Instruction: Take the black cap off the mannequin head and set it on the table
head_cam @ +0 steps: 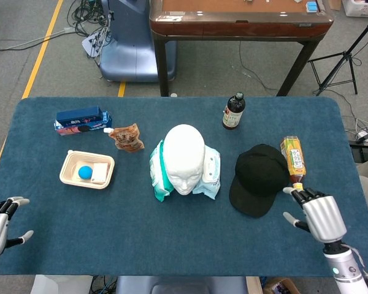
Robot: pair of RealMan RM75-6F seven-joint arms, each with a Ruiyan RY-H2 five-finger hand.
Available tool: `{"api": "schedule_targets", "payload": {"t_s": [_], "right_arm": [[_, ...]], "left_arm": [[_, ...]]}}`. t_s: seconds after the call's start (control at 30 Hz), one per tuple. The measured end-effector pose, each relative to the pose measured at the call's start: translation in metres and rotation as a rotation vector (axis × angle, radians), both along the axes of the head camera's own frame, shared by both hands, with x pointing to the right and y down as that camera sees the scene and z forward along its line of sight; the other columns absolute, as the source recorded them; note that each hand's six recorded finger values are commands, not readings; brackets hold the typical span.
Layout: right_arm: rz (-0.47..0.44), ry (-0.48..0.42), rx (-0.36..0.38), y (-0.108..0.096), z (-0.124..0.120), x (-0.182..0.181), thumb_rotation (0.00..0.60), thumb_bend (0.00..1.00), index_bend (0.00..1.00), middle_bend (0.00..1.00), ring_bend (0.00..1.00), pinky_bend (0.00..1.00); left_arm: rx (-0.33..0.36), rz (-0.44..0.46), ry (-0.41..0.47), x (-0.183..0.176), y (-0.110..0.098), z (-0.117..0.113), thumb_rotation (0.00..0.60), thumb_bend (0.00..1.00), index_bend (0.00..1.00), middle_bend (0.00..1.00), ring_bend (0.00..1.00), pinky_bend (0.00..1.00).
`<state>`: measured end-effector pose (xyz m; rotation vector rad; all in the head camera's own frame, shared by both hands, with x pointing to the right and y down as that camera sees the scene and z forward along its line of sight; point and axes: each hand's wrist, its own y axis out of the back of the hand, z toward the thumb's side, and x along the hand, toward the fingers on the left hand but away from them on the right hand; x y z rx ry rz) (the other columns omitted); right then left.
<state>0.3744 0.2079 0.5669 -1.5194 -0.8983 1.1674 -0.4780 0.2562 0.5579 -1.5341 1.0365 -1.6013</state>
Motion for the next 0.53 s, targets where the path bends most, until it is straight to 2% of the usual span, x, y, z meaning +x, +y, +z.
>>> {"api": "schedule_targets", "payload": {"t_s": [0.13, 0.27, 0.53], "right_arm": [[0.110, 0.030, 0.027, -0.001, -0.004, 0.021, 0.600, 0.00, 0.37, 0.41, 0.35, 0.50], [0.164, 0.020, 0.032, -0.002, -0.005, 0.032, 0.600, 0.00, 0.37, 0.40, 0.34, 0.50], [0.200, -0.004, 0.035, -0.008, -0.010, 0.046, 0.600, 0.00, 0.37, 0.40, 0.33, 0.49]], "left_arm": [[0.014, 0.017, 0.012, 0.003, 0.000, -0.001, 0.600, 0.06, 0.29, 0.27, 0.26, 0.43], [0.013, 0.025, 0.014, 0.004, 0.000, -0.001, 0.600, 0.06, 0.29, 0.27, 0.26, 0.43], [0.010, 0.025, 0.016, 0.005, -0.002, -0.002, 0.600, 0.06, 0.29, 0.27, 0.26, 0.43]]}}
